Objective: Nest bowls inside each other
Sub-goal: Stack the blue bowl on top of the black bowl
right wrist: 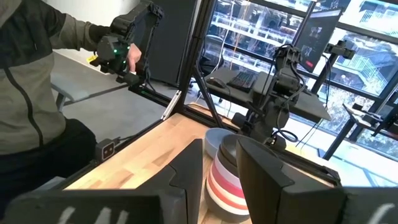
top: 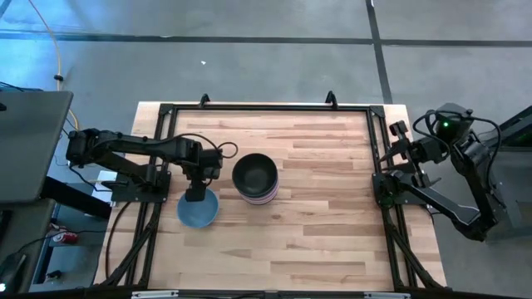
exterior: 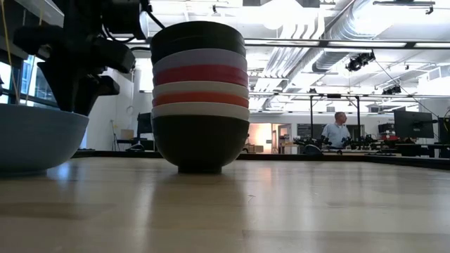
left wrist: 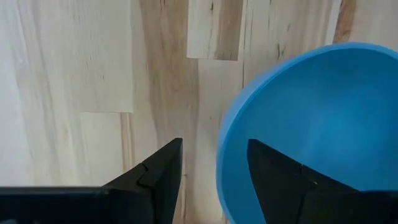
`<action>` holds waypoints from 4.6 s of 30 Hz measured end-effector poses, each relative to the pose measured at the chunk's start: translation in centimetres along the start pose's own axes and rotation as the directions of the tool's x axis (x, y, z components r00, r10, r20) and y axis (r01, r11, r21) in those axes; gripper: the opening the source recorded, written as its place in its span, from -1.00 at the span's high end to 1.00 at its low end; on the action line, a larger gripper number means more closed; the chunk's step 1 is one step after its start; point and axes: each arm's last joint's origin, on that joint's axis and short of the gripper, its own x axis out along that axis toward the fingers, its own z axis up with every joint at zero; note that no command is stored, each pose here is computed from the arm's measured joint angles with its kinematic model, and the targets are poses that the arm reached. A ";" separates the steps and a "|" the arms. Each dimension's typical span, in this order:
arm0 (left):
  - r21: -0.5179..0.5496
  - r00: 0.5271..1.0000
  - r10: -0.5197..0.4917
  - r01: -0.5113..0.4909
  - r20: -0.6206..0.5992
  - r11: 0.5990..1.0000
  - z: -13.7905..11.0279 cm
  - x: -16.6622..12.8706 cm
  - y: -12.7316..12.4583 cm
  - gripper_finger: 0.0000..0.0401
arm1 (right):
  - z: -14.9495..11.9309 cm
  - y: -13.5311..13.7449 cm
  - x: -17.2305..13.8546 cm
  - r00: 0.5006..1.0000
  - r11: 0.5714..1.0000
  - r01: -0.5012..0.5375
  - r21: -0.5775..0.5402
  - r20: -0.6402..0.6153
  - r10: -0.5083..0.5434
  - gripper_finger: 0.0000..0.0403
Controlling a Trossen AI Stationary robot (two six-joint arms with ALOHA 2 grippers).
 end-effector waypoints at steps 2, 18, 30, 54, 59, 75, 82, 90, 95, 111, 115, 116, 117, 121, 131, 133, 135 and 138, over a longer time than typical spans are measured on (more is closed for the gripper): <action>-0.013 1.000 -0.001 0.001 0.000 1.000 0.0 0.0 0.0 0.15 | 0.0 0.0 0.0 1.000 1.000 -0.001 0.003 -0.001 0.001 0.55; -0.024 1.000 -0.010 0.009 -0.003 1.000 0.0 0.1 -0.4 0.35 | -0.1 0.1 0.0 1.000 1.000 -0.006 -0.001 0.000 0.006 0.55; -0.032 1.000 -0.010 0.009 -0.003 0.999 0.0 0.1 -0.4 0.41 | -0.2 0.1 0.0 1.000 1.000 -0.009 0.013 -0.004 0.009 0.55; -0.038 0.998 -0.056 0.055 -0.014 0.998 -1.0 2.3 0.0 0.41 | -0.1 0.1 0.0 1.000 0.999 -0.012 -0.039 0.000 0.012 0.55; -0.051 0.999 -0.031 0.030 -0.021 0.998 -1.1 2.2 0.6 0.41 | -0.2 0.2 0.0 1.000 0.999 -0.013 -0.033 -0.002 0.013 0.55; -0.058 0.999 -0.043 0.042 -0.017 0.997 -1.1 2.2 0.8 0.42 | -1.1 -0.1 0.2 1.000 1.000 -0.020 -0.005 -0.007 0.020 0.55; -0.065 0.998 -0.062 0.061 -0.015 0.996 -1.1 2.2 0.8 0.42 | -1.4 -0.3 0.3 1.000 1.000 -0.019 -0.009 -0.006 0.019 0.55; -0.063 0.998 -0.061 0.061 -0.001 0.996 -0.8 1.8 0.7 0.43 | -1.3 -0.4 0.3 1.000 1.000 -0.016 -0.023 -0.004 0.016 0.55; -0.023 0.998 -0.059 0.060 0.038 0.998 0.0 0.5 0.6 0.63 | -1.4 -0.4 0.3 1.000 1.000 -0.016 -0.020 -0.004 0.016 0.55; -0.046 0.995 -0.096 0.096 0.004 0.994 -0.6 1.3 0.6 0.42 | -1.6 -0.1 0.3 1.000 0.999 -0.023 0.023 -0.015 0.023 0.55; -0.046 0.997 -0.078 0.078 0.004 0.996 -0.6 1.3 0.6 0.40 | -1.6 -0.1 0.3 1.000 0.999 -0.023 0.023 -0.015 0.023 0.55; -0.044 0.997 -0.075 0.075 0.004 0.996 -0.6 1.3 0.6 0.42 | -1.6 -0.1 0.3 1.000 0.999 -0.023 0.023 -0.015 0.023 0.55; -0.039 0.998 -0.070 0.070 0.004 0.997 -0.6 1.3 0.7 0.46 | -1.6 -0.1 0.3 1.000 0.999 -0.023 0.023 -0.015 0.023 0.55; -0.026 0.998 -0.066 0.067 0.008 0.997 -0.6 1.3 0.7 0.67 | -1.6 -0.1 0.3 1.000 0.999 -0.023 0.023 -0.015 0.023 0.55; 0.010 0.998 -0.060 0.060 0.019 0.998 -0.4 1.3 0.7 0.98 | -1.7 -0.1 0.3 1.000 0.999 -0.025 0.030 -0.017 0.025 0.55; 0.002 0.998 -0.062 0.062 0.016 0.998 -0.5 1.3 0.8 0.99 | -1.7 -0.1 0.3 1.000 0.999 -0.025 0.026 -0.018 0.025 0.55; -0.015 0.997 -0.077 0.077 0.007 0.997 -0.6 1.1 1.0 0.99 | -1.7 -0.1 0.3 1.000 1.000 -0.025 0.019 -0.018 0.026 0.55; -0.047 0.993 -0.116 0.116 0.000 0.992 -0.6 0.4 1.4 0.99 | -1.7 -0.1 0.3 1.000 1.000 -0.025 0.008 -0.018 0.025 0.55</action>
